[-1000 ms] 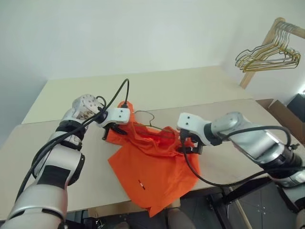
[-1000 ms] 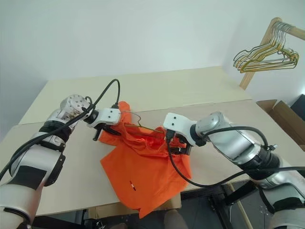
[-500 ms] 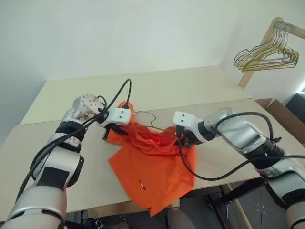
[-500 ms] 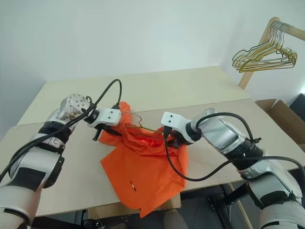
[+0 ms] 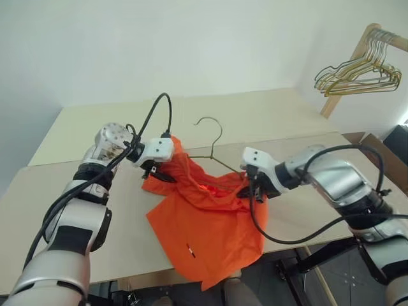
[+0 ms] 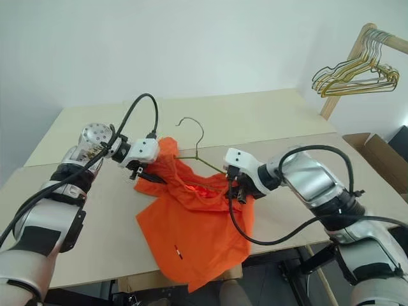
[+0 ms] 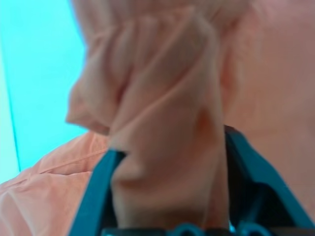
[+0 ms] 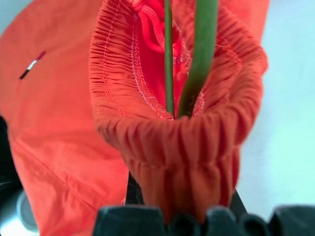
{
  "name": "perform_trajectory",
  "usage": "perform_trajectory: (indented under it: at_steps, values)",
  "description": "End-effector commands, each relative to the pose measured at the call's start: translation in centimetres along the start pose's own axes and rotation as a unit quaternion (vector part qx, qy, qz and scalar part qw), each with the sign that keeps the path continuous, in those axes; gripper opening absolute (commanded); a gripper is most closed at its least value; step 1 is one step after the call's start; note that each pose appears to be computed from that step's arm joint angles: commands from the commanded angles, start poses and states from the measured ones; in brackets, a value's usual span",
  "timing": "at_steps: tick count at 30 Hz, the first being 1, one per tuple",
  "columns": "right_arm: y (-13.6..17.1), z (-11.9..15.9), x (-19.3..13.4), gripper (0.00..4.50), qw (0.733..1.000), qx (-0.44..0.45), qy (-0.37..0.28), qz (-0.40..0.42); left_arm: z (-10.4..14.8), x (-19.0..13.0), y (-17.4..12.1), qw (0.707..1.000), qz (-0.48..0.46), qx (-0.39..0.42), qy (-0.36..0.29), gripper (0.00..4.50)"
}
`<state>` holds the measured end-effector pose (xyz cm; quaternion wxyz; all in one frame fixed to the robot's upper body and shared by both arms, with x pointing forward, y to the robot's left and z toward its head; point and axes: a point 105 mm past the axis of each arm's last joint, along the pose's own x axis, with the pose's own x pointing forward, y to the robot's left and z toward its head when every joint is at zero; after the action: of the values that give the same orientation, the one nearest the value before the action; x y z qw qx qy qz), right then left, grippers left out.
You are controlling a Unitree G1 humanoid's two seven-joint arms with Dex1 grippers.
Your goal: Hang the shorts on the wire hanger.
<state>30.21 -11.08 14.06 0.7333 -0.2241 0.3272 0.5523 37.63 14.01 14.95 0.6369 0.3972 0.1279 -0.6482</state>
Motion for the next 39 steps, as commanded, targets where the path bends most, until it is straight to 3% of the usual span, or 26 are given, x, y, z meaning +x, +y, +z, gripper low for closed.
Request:
perform_trajectory:
  at_steps: [1, 3, 5, 9, 13, 18, 21, 26, 33, 37, 39]
  values:
    - [0.4, -0.1, -2.4, 0.0, 0.999, 0.021, -0.03, -0.016, 0.7, -2.8, 1.5, 0.998, 0.059, 0.004, -0.01, 3.44]
    - [0.7, -1.3, -3.5, 0.0, 0.998, 0.053, -0.035, -0.027, 0.6, -4.0, 2.0, 0.996, 0.091, -0.006, -0.015, 4.13]
    - [1.1, -2.5, -4.7, 0.0, 0.994, 0.092, -0.042, -0.046, 1.3, -5.4, 2.8, 0.99, 0.13, -0.017, -0.045, 4.47]
    - [1.8, -4.6, -7.0, 0.0, 0.98, 0.162, -0.058, -0.102, 5.6, -8.1, 4.0, 0.963, 0.189, -0.042, -0.186, 4.47]
    - [2.0, -6.5, -9.1, 0.0, 0.954, 0.234, -0.078, -0.173, 10.4, -9.2, 2.5, 0.927, 0.176, -0.065, -0.324, 4.47]
    - [1.8, -9.1, -11.7, 0.0, 0.908, 0.302, -0.106, -0.271, 14.4, -7.5, 0.2, 0.878, 0.163, -0.123, -0.434, 4.47]
    - [1.5, -10.8, -13.3, 0.0, 0.878, 0.332, -0.116, -0.326, 15.7, -6.1, -1.1, 0.868, 0.16, -0.134, -0.451, 4.47]
    - [0.5, -13.4, -18.1, 0.0, 0.799, 0.381, -0.129, -0.447, 17.3, -5.3, -1.6, 0.847, 0.153, -0.151, -0.487, 4.47]
    - [-0.2, -15.4, -23.4, 0.0, 0.718, 0.438, -0.162, -0.515, 17.6, -5.7, -1.0, 0.847, 0.153, -0.144, -0.488, 4.47]
    - [-1.3, -17.4, -27.3, 0.0, 0.618, 0.499, -0.199, -0.574, 17.6, -5.5, -1.0, 0.852, 0.147, -0.139, -0.484, 4.47]
    - [-1.7, -17.7, -28.5, 0.0, 0.583, 0.518, -0.216, -0.588, 17.5, -5.4, -1.0, 0.853, 0.146, -0.138, -0.482, 4.47]
